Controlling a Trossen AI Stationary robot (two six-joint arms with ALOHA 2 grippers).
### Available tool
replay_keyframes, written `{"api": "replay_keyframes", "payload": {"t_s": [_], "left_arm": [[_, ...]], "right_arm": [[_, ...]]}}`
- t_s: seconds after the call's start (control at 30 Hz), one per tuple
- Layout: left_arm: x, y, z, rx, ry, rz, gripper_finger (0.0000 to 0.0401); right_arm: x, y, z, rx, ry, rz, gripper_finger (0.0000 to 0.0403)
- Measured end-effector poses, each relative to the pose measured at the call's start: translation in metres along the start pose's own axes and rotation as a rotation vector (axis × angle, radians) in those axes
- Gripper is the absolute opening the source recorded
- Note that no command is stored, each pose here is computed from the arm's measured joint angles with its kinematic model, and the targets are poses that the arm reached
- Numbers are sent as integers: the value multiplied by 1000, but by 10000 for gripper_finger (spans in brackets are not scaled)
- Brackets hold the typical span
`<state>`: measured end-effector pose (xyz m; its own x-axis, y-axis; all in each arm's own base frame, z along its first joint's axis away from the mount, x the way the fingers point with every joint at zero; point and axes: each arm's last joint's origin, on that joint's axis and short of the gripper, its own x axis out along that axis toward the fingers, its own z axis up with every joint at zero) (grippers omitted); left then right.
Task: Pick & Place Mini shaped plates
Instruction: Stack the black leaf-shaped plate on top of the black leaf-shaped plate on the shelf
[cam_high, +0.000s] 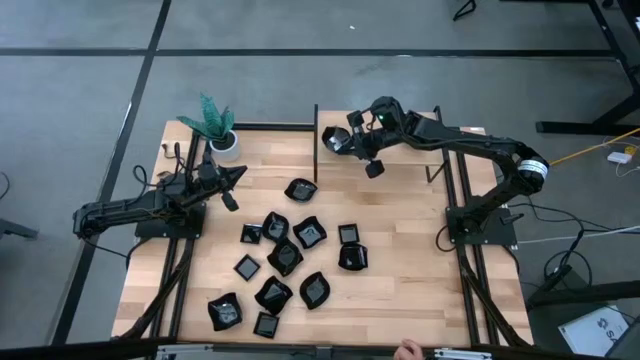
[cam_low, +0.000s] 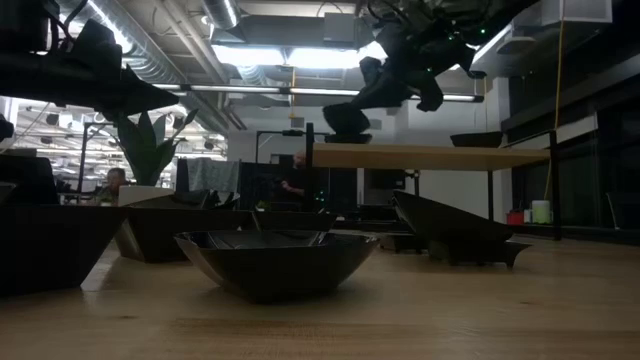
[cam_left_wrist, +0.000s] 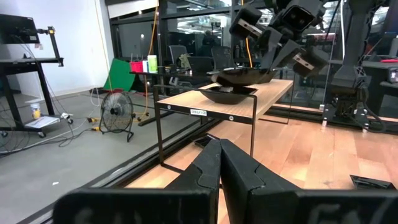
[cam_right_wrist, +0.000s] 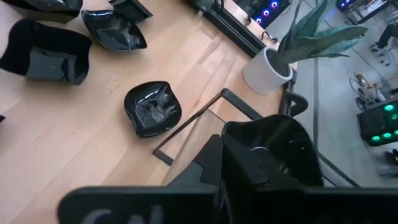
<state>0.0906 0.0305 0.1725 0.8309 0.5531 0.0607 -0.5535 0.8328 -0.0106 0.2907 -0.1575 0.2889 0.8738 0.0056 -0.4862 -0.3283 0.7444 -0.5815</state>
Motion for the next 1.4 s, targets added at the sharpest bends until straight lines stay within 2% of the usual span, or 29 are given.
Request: {"api": "replay_keyframes", "payload": {"t_s": [0.2, 0.4, 0.6, 0.73, 0.9, 1.1, 1.2, 1.3, 1.4], "left_arm": [[0, 0, 0, 0, 0, 0, 4], [0, 0, 0, 0, 0, 0, 4], [0, 0, 0, 0, 0, 0, 4], [0, 0, 0, 0, 0, 0, 4], [0, 0, 0, 0, 0, 0, 4], [0, 0, 0, 0, 0, 0, 4], [0, 0, 0, 0, 0, 0, 4], [0, 0, 0, 0, 0, 0, 4], [0, 0, 0, 0, 0, 0, 4]], "right_arm": [[0, -1, -2, 73, 67, -46, 51], [0, -1, -2, 101, 67, -48, 72], [2, 1, 4, 241, 37, -36, 88], [4, 4, 7, 259, 65, -48, 96], [-1, 1, 6, 333, 209, -203, 91], [-24, -11, -1, 537, 247, -351, 73], [-28, -11, -10, 628, 330, -412, 56], [-23, -5, -20, 668, 415, -363, 39], [-18, 0, -25, 686, 442, -307, 29]]}}
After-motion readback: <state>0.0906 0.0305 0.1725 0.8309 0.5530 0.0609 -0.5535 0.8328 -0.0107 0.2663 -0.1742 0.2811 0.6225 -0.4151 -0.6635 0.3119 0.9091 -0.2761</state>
